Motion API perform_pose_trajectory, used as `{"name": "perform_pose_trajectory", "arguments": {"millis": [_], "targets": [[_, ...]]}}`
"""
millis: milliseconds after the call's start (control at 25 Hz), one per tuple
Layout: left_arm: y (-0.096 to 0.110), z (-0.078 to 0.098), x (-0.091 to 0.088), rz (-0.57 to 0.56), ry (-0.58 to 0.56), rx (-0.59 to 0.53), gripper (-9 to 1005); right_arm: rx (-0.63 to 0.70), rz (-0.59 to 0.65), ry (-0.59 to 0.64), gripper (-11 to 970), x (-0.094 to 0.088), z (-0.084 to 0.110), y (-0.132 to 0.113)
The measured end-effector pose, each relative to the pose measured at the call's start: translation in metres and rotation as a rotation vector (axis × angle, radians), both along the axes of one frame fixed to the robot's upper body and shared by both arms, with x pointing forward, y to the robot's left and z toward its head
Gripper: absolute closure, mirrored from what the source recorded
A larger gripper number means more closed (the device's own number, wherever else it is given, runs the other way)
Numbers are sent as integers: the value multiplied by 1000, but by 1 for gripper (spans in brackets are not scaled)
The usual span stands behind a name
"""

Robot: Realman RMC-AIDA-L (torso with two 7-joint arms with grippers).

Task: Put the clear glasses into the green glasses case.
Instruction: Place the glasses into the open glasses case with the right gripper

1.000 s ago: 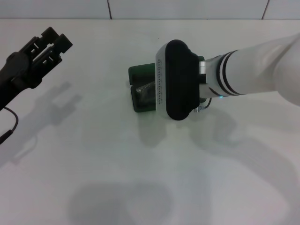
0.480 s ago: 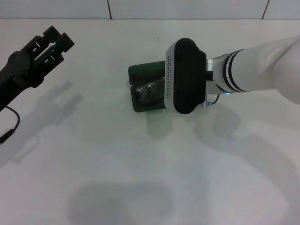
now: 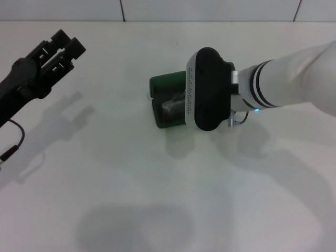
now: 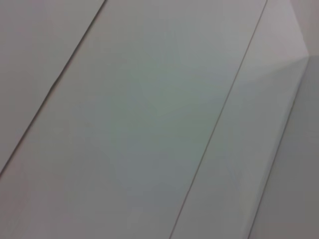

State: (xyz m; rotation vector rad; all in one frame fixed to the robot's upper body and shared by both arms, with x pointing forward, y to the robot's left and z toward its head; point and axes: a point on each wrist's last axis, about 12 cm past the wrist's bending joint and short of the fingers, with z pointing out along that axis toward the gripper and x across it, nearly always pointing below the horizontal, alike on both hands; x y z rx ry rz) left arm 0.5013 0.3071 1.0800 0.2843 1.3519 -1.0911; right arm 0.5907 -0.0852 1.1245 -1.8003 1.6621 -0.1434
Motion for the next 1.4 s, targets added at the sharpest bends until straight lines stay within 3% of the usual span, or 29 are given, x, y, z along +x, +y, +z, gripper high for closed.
{"name": "perform_pose_trajectory", "arguments": {"millis": [320, 600, 1200, 1400], "targets": [[-1, -1, -1, -4, 1, -4, 298, 1, 10, 44, 530, -9, 8, 2], [1, -1, -3, -2, 8, -9, 298, 16, -6, 28, 535, -5, 12, 0], [-1, 0, -1, 1, 3, -11, 298, -17, 0, -5, 541, 0, 4, -3], [-1, 0, 0, 0, 2, -10, 298, -20, 1, -6, 612, 0, 4, -3]]}}
